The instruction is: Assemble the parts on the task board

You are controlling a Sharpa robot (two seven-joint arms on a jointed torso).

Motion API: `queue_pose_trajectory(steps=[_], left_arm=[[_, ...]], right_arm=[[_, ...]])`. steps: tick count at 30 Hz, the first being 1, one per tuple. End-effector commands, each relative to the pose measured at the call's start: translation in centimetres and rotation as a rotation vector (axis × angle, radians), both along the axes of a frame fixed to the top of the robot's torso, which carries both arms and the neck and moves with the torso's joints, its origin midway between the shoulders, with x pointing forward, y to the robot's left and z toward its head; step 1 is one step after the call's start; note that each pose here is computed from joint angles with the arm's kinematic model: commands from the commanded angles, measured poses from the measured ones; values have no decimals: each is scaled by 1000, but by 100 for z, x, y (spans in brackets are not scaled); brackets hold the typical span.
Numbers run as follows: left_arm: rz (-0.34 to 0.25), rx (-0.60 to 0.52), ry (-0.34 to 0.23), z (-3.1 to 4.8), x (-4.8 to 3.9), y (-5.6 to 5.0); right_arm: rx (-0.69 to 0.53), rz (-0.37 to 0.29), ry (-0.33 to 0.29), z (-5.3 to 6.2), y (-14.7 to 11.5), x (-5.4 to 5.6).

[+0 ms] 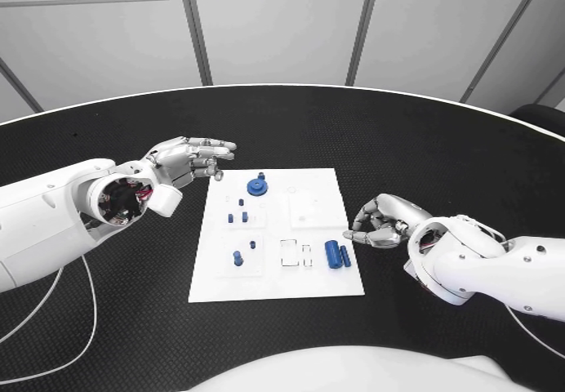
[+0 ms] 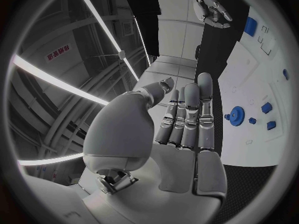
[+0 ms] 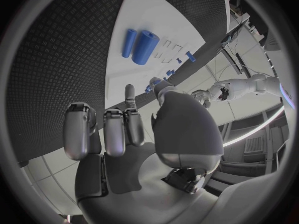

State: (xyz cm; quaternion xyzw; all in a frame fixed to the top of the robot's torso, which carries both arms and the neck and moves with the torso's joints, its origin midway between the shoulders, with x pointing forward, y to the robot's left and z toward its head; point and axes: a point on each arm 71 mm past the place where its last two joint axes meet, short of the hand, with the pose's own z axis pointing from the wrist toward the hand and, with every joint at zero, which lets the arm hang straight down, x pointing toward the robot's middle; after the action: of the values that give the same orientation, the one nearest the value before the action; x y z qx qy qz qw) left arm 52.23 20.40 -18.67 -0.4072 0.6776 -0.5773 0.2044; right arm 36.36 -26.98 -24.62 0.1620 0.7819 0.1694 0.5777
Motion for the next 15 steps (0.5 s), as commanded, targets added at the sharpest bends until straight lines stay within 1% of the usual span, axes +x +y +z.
queue_pose_trajectory(steps=[1,6,12,15], left_arm=[[1,0,0,1,-3,5],[1,0,0,3,-11,14],[5,1,0,4,-16,36],[5,1,1,5,-18,42]], right_arm=[[3,9,8,-39,51,-12],[7,30,22,-105,151,-20],[8,52,53,-222,256,-47],[4,66,48,-256,302,-64]])
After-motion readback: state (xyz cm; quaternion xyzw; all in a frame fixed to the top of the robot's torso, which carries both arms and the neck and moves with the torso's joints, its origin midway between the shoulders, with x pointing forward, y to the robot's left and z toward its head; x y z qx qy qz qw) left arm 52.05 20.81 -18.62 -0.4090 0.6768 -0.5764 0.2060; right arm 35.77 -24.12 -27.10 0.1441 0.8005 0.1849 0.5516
